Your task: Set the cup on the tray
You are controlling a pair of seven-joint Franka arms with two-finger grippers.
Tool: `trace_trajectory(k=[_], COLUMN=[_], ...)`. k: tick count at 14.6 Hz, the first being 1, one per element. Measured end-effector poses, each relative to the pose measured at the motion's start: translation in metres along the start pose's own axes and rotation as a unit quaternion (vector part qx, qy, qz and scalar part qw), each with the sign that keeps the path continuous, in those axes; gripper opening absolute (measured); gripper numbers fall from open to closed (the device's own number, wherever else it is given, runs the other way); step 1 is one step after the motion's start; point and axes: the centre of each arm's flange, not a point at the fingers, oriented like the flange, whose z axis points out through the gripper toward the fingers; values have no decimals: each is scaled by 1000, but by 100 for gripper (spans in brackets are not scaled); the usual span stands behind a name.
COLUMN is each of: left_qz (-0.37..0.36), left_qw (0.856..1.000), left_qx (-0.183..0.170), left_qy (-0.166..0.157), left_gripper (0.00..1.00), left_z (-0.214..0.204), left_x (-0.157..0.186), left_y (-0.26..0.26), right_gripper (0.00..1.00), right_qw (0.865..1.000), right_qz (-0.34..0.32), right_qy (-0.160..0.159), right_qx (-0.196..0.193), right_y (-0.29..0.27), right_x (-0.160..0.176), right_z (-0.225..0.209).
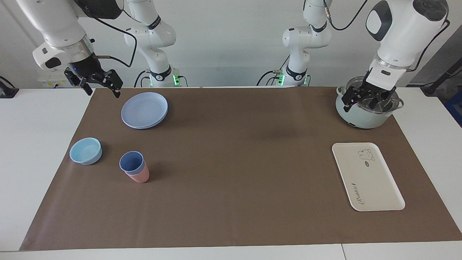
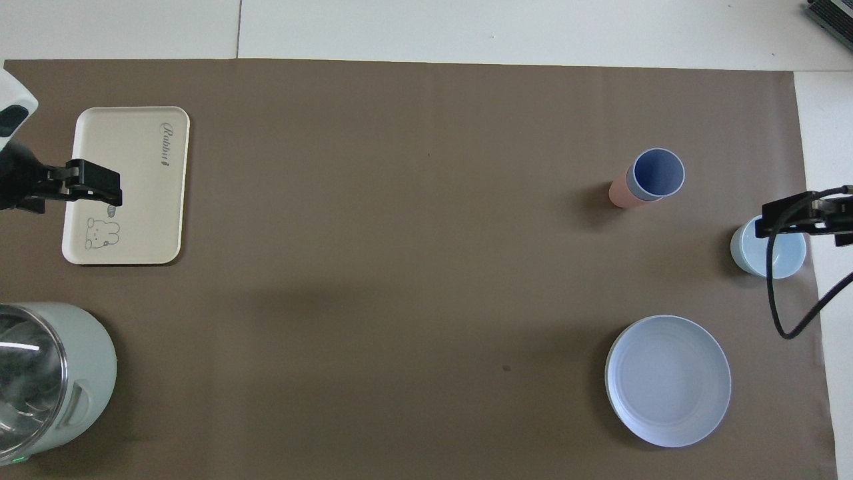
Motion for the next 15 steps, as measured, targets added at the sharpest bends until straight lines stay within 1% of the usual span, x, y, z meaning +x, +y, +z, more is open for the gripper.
trace_trajectory(k=[9,10,12,14,15], left_qz=[0,0,0,0,0], left_qw=[1000,1000,1000,1000,1000], left_qx=[0,0,0,0,0], left_qy=[0,0,0,0,0], left_gripper=[100,100,100,100,100], left_z=[0,0,0,0,0], left_x=[0,0,0,0,0], left_y=[0,0,0,0,0], right_gripper=[100,100,100,100,100], right_qw=[1000,1000,997,988,982], right_qz=[-6,-24,-83,-154,-185], right_qy=[0,1,11,32,48], right_qx=[0,0,0,-1,4], right_y=[0,1,3,10,16], right_x=[0,0,3,10,15], right_z=[0,0,2,9,15])
